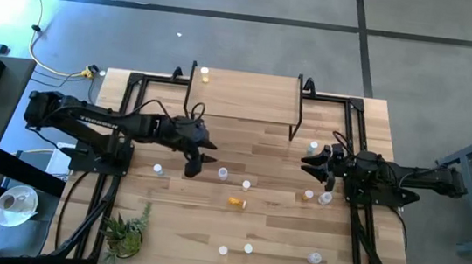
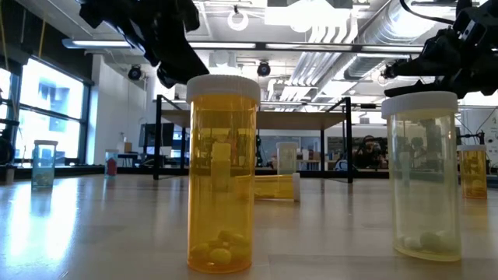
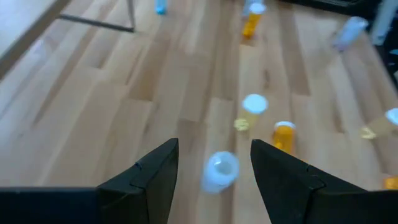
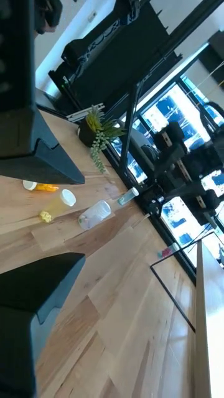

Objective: Pick and place medicine bottles onto shelf by color
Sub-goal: Put the top right orange pill bottle on the shelf

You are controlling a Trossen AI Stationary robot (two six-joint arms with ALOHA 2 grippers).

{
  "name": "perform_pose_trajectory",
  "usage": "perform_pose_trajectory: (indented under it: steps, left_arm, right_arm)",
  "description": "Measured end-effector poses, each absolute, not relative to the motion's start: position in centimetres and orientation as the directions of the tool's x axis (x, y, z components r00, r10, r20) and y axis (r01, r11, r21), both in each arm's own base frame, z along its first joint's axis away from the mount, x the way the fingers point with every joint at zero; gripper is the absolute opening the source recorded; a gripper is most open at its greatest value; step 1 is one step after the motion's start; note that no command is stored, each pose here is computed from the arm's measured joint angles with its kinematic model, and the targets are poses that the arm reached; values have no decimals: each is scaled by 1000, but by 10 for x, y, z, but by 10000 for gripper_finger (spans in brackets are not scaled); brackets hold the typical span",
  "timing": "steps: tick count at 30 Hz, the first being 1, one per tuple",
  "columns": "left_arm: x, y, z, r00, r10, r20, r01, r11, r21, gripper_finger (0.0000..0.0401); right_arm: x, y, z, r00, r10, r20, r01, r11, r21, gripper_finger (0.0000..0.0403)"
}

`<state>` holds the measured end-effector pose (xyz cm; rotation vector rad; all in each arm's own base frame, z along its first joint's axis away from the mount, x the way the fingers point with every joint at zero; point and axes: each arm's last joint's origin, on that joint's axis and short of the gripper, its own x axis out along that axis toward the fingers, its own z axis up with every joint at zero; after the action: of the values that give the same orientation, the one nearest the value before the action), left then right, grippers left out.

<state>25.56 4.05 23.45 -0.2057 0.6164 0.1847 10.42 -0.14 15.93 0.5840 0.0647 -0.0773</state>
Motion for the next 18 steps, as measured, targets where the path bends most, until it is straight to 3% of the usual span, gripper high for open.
perform_pose_trajectory:
  steps: [9, 18]
  left_arm:
    - [259, 31, 237, 822, 82, -564, -221, 958, -182, 191]
    - [259, 31, 237, 821, 82, -565, -233, 951, -201, 190]
  right_arm:
    - [101, 2, 181, 999, 5, -54, 21, 885, 465, 182]
    - [85, -1, 213, 939, -91, -332, 232, 879, 417, 182]
